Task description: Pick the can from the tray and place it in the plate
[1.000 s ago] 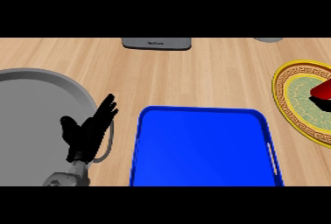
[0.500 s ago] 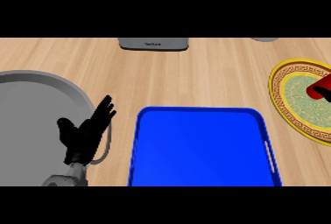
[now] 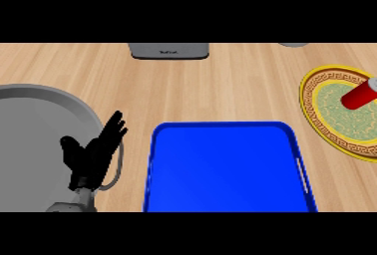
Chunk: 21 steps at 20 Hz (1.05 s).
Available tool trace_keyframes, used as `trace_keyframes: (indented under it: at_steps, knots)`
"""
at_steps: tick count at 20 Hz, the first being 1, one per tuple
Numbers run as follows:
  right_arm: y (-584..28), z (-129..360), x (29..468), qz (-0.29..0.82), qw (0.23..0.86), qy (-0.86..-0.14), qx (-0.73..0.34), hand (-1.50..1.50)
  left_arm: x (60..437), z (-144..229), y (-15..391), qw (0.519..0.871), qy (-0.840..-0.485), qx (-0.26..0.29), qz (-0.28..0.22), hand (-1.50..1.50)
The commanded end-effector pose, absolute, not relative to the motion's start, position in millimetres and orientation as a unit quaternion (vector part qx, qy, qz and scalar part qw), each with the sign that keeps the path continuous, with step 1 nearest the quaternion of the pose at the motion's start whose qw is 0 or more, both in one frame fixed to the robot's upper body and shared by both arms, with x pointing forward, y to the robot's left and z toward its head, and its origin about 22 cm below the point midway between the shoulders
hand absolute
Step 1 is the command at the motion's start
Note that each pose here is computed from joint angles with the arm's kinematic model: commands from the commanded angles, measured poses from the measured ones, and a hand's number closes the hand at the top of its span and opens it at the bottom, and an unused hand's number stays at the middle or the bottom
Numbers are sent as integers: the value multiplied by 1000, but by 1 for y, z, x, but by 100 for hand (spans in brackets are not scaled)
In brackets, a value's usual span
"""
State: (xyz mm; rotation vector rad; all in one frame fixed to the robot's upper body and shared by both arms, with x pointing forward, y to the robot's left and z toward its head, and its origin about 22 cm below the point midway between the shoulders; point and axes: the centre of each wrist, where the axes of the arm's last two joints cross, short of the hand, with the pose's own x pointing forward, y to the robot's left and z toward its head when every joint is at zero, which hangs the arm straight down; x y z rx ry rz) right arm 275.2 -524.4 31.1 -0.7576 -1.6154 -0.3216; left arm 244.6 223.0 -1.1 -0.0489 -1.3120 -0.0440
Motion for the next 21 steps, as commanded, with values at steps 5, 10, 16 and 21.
trace_keyframes:
  at_steps: [5,10,16,21]
  knots:
    - [-558,11,210,-87,638,-721,-258,-150,235,-28,245,829,-560,11,-3,0]
    - [-556,-21,169,-54,654,-699,-285,-150,215,-34,238,830,-558,9,-1,0]
    - [-570,-1,161,-20,662,-690,-290,-150,235,-32,253,832,-555,7,1,0]
    - [-561,-22,142,-22,663,-690,-291,-150,217,-27,251,830,-558,3,1,0]
